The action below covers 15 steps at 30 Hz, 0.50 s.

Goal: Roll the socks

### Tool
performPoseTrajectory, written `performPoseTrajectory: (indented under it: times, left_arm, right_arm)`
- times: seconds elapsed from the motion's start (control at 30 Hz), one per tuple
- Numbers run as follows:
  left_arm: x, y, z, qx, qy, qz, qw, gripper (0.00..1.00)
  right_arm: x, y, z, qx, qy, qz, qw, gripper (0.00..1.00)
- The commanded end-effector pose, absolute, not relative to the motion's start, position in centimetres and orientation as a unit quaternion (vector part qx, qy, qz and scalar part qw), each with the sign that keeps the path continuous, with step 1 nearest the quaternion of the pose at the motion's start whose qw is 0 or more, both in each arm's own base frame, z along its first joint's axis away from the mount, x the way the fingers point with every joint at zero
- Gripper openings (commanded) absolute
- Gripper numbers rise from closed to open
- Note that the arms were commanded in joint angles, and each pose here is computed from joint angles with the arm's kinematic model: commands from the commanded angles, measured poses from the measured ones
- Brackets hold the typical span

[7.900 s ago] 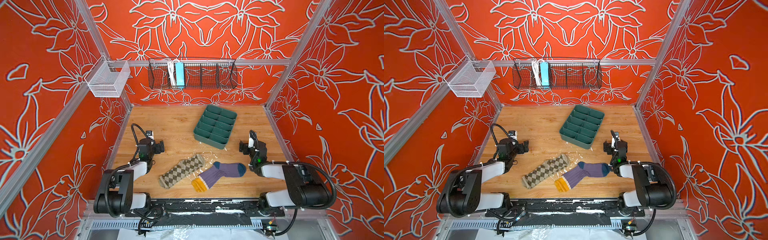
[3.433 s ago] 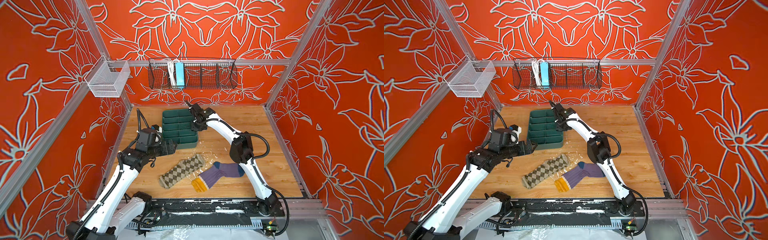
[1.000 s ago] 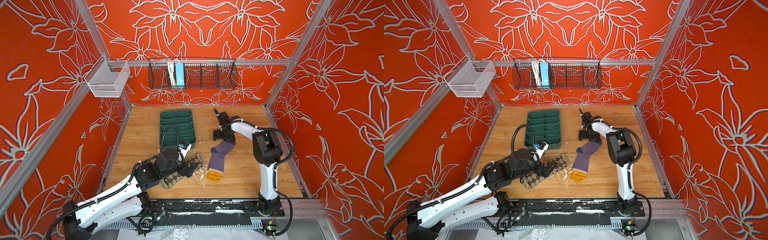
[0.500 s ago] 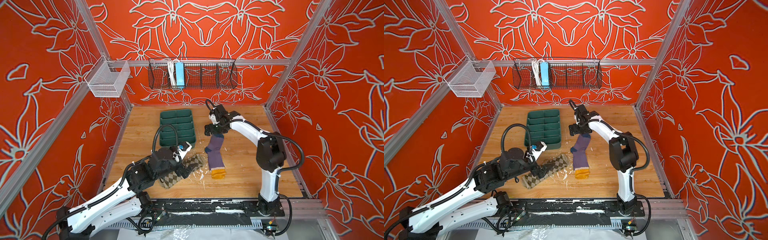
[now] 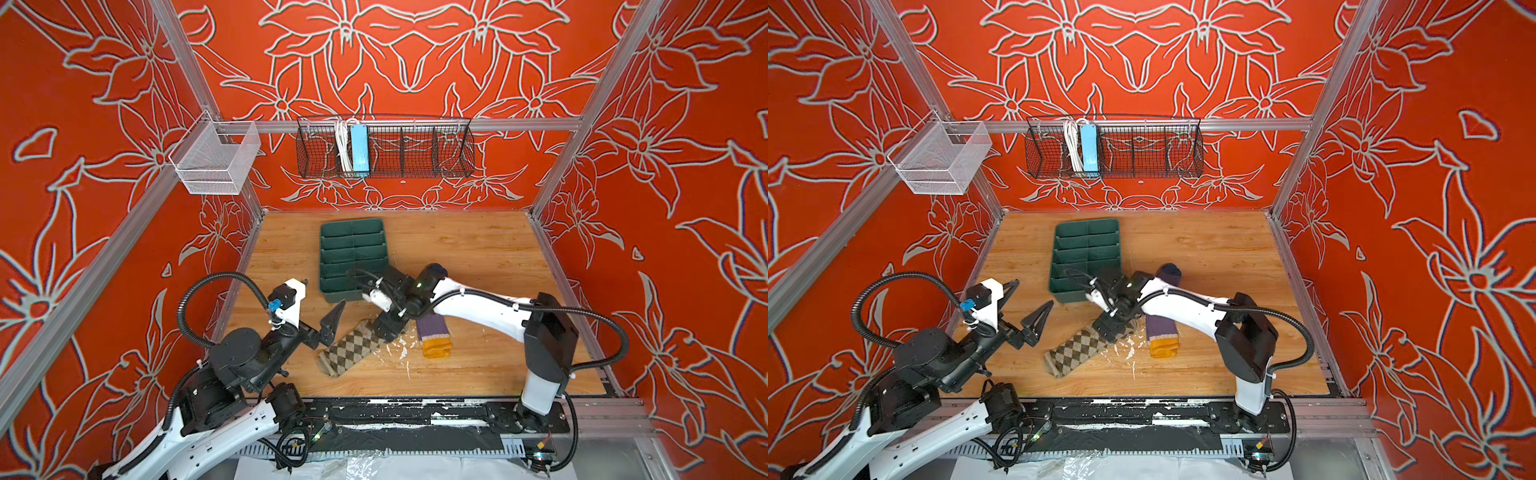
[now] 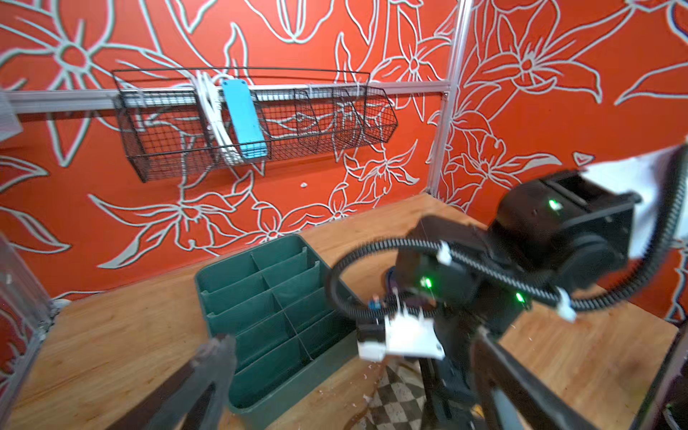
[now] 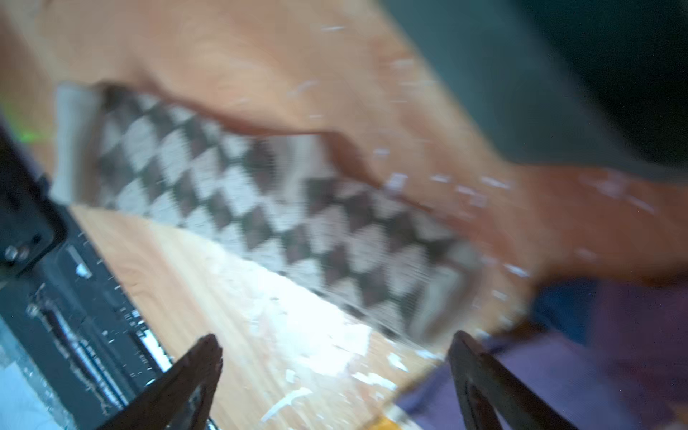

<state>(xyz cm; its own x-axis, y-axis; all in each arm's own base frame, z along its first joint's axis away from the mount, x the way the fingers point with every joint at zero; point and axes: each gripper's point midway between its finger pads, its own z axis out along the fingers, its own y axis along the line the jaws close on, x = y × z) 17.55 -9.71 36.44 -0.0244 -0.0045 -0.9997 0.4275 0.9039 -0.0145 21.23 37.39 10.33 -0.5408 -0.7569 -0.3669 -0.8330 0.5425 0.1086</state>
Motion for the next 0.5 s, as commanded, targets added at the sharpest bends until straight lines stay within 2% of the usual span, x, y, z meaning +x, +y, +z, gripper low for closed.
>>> performPoseTrajectory:
  times: [0.0, 0.2, 0.47]
  left_arm:
    - [17.4, -7.7, 36.9, 0.128, 0.697, -0.125, 0.694, 0.97]
    - [17.2, -7.3, 37.0, 0.113, 0.692, -0.136, 0.7, 0.97]
    - [17.4, -7.9, 37.1, 0.119, 0.69, -0.142, 0.7, 0.97]
  right_arm:
    - [20.7, 40.7, 9.5, -0.487, 0.847, 0.135, 0.166, 0.97]
    - [20.1, 43.9, 5.6, -0.495, 0.851, 0.108, 0.137, 0.9]
    - [21.0, 46.6, 2.2, -0.488, 0.855, 0.089, 0.151, 0.9]
